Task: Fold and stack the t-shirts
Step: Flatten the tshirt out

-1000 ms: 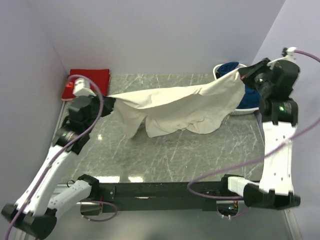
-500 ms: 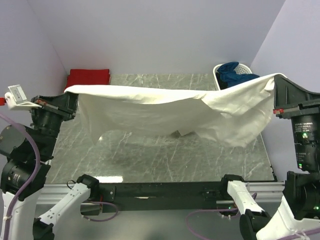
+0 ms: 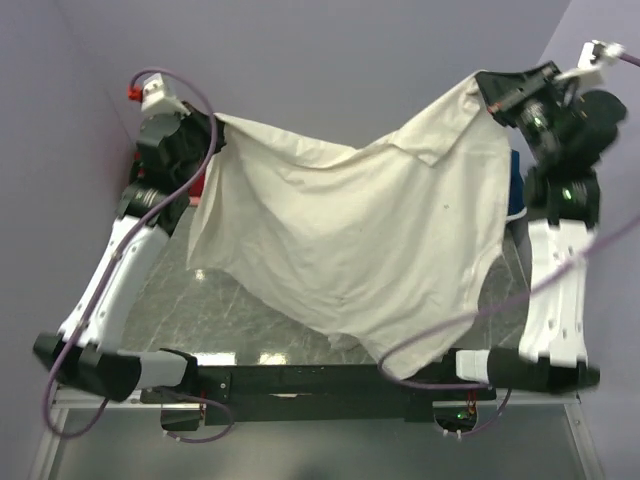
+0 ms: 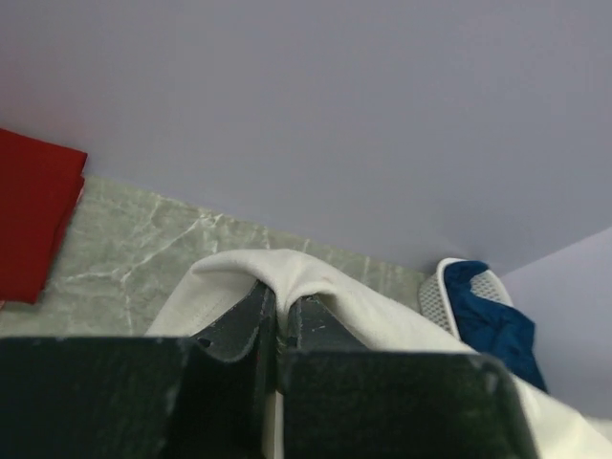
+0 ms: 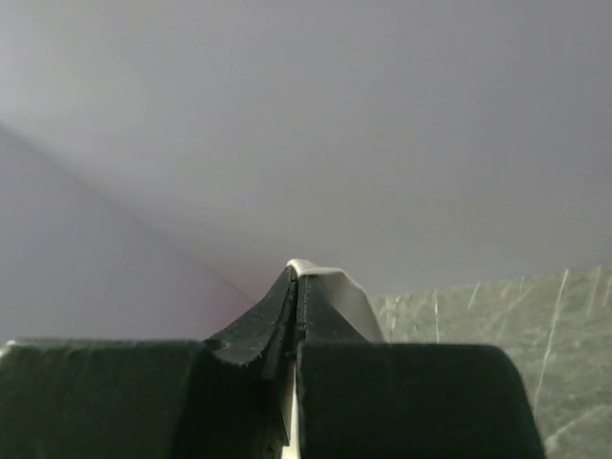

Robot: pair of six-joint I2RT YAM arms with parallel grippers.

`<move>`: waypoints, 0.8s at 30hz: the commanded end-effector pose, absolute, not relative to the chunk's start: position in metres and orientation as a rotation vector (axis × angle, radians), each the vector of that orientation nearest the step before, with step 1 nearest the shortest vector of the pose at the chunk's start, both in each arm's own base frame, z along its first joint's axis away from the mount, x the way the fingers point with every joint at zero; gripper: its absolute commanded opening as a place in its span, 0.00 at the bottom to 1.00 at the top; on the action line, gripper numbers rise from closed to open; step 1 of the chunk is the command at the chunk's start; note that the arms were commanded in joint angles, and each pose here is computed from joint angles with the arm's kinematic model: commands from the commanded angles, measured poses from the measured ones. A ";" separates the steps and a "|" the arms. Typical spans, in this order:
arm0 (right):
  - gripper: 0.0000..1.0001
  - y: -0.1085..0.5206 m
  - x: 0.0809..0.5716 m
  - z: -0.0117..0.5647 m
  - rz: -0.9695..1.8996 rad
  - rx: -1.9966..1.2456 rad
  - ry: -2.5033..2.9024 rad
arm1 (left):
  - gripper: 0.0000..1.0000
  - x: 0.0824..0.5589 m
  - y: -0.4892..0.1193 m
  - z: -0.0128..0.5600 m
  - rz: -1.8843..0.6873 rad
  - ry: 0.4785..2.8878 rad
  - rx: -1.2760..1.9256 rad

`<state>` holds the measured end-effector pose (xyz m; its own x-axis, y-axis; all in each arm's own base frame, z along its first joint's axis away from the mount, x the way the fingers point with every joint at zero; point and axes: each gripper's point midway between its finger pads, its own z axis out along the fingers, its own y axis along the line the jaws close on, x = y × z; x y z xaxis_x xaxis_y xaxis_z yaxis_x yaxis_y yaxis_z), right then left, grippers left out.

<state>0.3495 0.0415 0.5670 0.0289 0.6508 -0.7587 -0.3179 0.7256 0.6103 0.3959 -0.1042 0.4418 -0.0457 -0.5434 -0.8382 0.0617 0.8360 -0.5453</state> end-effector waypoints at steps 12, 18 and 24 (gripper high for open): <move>0.00 0.037 0.390 0.698 0.801 0.136 0.990 | 0.00 0.488 -0.057 0.610 -0.625 1.140 -0.160; 0.00 0.039 0.366 0.646 0.791 0.184 1.068 | 0.00 0.465 -0.017 0.583 -0.603 1.158 -0.228; 0.00 0.056 0.367 0.475 0.917 0.319 1.384 | 0.00 0.447 -0.017 0.452 -0.679 1.362 -0.386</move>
